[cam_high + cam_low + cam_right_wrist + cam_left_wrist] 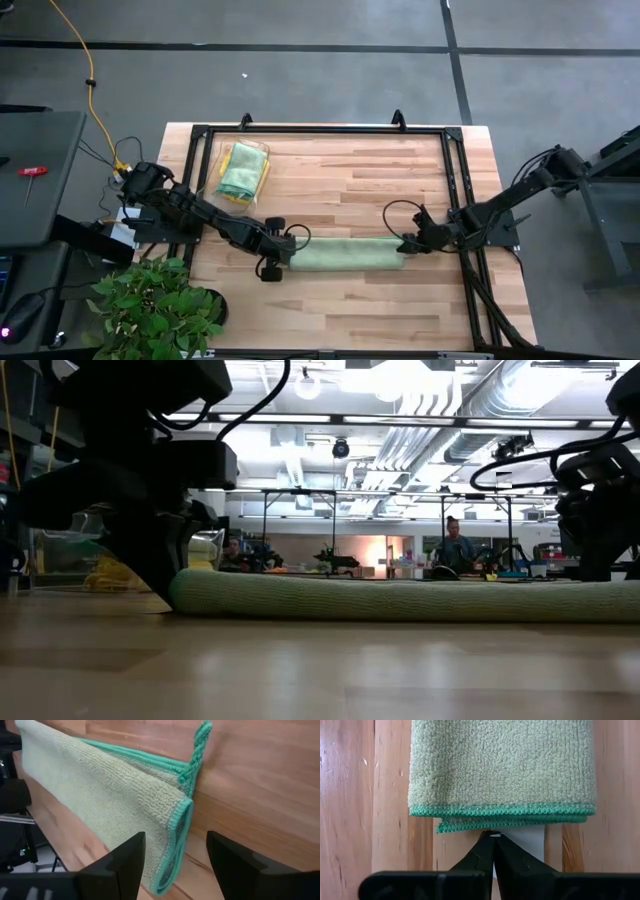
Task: Fold microfiber towels
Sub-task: Fold the green towel
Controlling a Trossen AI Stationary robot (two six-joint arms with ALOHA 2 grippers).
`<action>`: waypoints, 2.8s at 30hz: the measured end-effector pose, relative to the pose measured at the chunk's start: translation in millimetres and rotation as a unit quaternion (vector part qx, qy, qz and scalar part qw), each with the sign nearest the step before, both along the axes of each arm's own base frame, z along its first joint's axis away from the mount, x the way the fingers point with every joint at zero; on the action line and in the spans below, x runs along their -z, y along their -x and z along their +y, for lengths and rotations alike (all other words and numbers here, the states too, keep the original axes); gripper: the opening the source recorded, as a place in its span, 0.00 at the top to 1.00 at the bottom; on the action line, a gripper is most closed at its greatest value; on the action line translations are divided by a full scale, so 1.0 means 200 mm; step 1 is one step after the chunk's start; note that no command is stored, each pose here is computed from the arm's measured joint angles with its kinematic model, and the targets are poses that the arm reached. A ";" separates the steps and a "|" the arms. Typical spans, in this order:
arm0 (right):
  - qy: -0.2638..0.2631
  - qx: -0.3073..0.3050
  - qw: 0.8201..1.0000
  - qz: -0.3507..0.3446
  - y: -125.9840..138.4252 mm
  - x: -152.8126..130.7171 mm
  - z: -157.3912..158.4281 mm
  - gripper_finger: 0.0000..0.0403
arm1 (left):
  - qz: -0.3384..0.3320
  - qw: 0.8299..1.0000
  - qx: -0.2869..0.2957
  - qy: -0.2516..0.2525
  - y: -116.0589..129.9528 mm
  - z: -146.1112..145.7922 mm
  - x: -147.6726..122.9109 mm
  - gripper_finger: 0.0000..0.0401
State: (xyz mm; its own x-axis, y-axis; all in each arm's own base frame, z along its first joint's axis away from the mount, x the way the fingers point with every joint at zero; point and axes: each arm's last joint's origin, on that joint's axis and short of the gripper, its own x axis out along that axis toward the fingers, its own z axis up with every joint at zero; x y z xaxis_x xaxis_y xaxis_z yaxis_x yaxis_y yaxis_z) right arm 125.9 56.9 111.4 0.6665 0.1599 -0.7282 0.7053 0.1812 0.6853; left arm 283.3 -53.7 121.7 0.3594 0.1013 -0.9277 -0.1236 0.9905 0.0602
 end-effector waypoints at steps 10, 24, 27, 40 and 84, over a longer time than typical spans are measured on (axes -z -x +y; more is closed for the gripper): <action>-0.021 0.011 1.000 -0.010 -0.05 0.03 0.03 0.49 | -0.001 1.000 -0.015 0.006 0.00 0.00 0.00 1.00; -0.011 0.014 0.999 -0.028 -0.22 -0.04 0.10 0.61 | -0.007 0.999 -0.030 0.024 -0.01 0.00 0.00 1.00; -0.008 -0.005 0.999 -0.033 -0.23 -0.11 0.11 0.84 | -0.014 0.999 -0.034 0.030 -0.01 0.00 0.00 1.00; 0.054 -0.044 0.991 0.115 -0.15 -0.51 0.03 0.99 | -0.118 0.992 -0.009 0.035 -0.22 0.04 -0.05 1.00; -0.002 -0.005 0.998 -0.057 -0.84 -0.26 0.14 1.00 | -0.097 0.995 0.020 0.027 -0.45 0.06 0.00 1.00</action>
